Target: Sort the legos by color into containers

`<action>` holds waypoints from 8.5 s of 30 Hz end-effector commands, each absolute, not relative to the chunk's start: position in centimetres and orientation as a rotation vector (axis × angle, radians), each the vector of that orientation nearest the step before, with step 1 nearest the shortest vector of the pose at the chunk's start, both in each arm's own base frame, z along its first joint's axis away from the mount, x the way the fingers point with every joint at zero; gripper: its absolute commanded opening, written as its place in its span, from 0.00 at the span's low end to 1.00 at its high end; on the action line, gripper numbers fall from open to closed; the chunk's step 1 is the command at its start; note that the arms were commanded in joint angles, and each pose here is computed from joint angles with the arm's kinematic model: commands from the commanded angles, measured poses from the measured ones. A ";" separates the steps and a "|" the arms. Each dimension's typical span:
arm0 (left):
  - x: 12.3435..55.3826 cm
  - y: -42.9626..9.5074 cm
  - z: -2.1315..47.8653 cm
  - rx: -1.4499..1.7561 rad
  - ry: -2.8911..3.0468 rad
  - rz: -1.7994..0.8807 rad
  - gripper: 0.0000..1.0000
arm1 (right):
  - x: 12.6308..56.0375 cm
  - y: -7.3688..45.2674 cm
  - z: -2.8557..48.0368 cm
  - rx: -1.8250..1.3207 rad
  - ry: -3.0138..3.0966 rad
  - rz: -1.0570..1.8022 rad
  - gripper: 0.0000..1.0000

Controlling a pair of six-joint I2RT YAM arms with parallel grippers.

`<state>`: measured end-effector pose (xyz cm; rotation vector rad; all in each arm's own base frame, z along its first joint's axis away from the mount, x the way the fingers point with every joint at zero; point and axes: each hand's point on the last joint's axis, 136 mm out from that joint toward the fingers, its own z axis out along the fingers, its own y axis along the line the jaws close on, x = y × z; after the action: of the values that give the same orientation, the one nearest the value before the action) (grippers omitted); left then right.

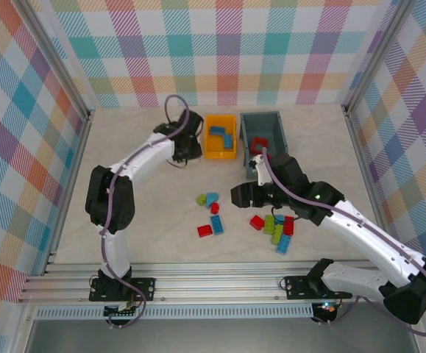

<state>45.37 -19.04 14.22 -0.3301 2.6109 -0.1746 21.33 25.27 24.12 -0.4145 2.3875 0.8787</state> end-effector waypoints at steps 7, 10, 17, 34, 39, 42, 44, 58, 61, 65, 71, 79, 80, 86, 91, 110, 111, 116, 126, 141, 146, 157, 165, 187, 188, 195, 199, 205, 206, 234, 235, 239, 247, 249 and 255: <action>54.8 -17.1 14.2 -0.266 2.553 -0.155 0.27 | 24.4 28.3 26.4 -0.408 2.300 0.878 0.66; 56.5 -16.9 13.1 -0.282 2.562 -0.167 0.31 | 24.6 28.3 26.0 -0.395 2.310 0.865 0.66; 57.0 -17.5 12.6 -0.275 2.581 -0.238 0.53 | 24.9 26.2 23.9 -0.305 2.370 0.733 0.67; 45.5 -18.8 25.9 -0.234 2.380 -0.413 0.61 | 22.0 28.1 13.8 -0.427 2.683 0.432 0.67; 36.2 -19.2 24.9 -0.201 2.364 -0.474 0.62 | 22.4 30.5 10.0 -0.384 2.777 0.428 0.67; 31.0 -19.1 23.1 -0.186 2.370 -0.532 0.63 | 23.3 31.7 8.3 -0.371 2.803 0.409 0.67; 28.0 -18.7 22.1 -0.177 2.362 -0.570 0.63 | 23.8 32.3 7.4 -0.367 2.817 0.377 0.67; 20.1 -14.0 22.0 -0.215 2.306 -0.673 0.64 | 27.1 32.5 3.4 -0.289 2.872 0.246 0.50; 20.2 -14.3 21.7 -0.208 2.315 -0.677 0.63 | 27.4 32.4 3.2 -0.286 2.869 0.226 0.41; 20.5 -14.9 21.4 -0.202 2.320 -0.692 0.63 | 27.5 32.2 3.3 -0.282 2.861 0.218 0.29; 20.7 -15.7 21.1 -0.176 2.337 -0.713 0.63 | 27.6 31.1 4.5 -0.273 2.823 0.188 0.21; 21.9 -19.2 22.7 -0.115 2.313 -0.847 0.63 | 27.9 25.1 11.4 -0.185 2.705 0.132 0.19; 22.1 -19.8 22.9 -0.103 2.308 -0.863 0.63 | 28.2 24.0 12.2 -0.164 2.691 0.125 0.19; 23.6 -24.2 23.0 -0.018 2.316 -0.888 0.63 | 32.8 17.6 15.6 -0.004 2.626 0.150 0.21; 24.2 -26.9 21.9 0.025 2.345 -0.834 0.62 | 38.3 15.7 15.5 0.080 2.646 0.180 0.21; 23.9 -26.1 11.2 -0.205 2.586 -0.523 0.65 | 44.1 16.2 13.8 0.167 2.699 0.271 0.55; 23.9 -25.9 11.2 -0.220 2.587 -0.510 0.66 | 44.0 16.1 14.4 0.161 2.685 0.274 0.56; 24.9 -23.5 10.3 -0.428 2.608 -0.422 0.67 | 42.5 16.3 18.5 0.091 2.596 0.276 0.56; 28.5 -21.0 7.0 -0.949 2.632 -0.388 0.72 | 31.9 25.0 22.6 -0.450 2.393 0.423 0.63; 31.9 -22.2 4.9 -1.096 2.617 -0.435 0.73 | 23.1 28.0 21.3 -0.598 2.419 0.544 0.62; 32.4 -22.6 4.9 -1.085 2.619 -0.434 0.73 | 23.0 28.5 21.1 -0.601 2.427 0.555 0.61; 32.0 -24.2 2.6 -1.040 2.726 -0.434 0.69 | 23.0 28.3 20.9 -0.589 2.436 0.544 0.61; 31.0 -24.6 2.4 -1.006 2.741 -0.435 0.59 | 23.1 28.1 20.6 -0.576 2.443 0.530 0.61; 36.1 -20.0 9.6 -0.878 2.603 -0.408 0.36 | 23.4 30.0 25.3 -0.561 2.305 0.705 0.61; 37.1 -19.7 10.6 -0.864 2.592 -0.423 0.36 | 23.8 30.2 25.9 -0.545 2.286 0.719 0.61; 46.2 -17.7 15.2 -0.757 2.489 -0.476 0.36 | 28.6 32.4 29.2 -0.389 2.202 0.858 0.61; 50.9 -18.0 15.0 -0.706 2.473 -0.462 0.36 | 31.2 33.9 29.8 -0.351 2.191 0.906 0.61; 55.7 -17.8 13.3 -0.693 2.469 -0.456 0.42 | 32.5 34.5 29.7 -0.343 2.202 0.918 0.60; 56.1 -17.8 13.0 -0.690 2.472 -0.451 0.44 | 32.4 34.6 29.4 -0.342 2.208 0.918 0.60; 50.6 -18.0 13.7 -0.640 2.560 -0.430 0.26 | 28.8 30.0 24.4 -0.298 2.341 0.822 0.59; 50.8 -17.8 13.1 -0.644 2.571 -0.414 0.24 | 28.8 30.0 24.4 -0.299 2.342 0.822 0.59; 51.6 -17.8 10.8 -0.657 2.613 -0.392 0.20 | 29.0 30.3 24.1 -0.300 2.349 0.823 0.59; 54.2 -17.0 9.1 -0.683 2.610 -0.347 0.20 | 28.9 30.2 23.6 -0.300 2.361 0.816 0.59; 55.0 -16.6 9.4 -0.687 2.601 -0.336 0.20 | 28.8 30.1 23.5 -0.300 2.363 0.813 0.59; 57.2 -15.7 9.6 -0.683 2.602 -0.311 0.20 | 28.7 29.7 23.3 -0.293 2.369 0.804 0.59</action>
<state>57.35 -17.56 10.43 -0.6752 2.5547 -0.3816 28.68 30.20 23.44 -0.3175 2.3629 0.8135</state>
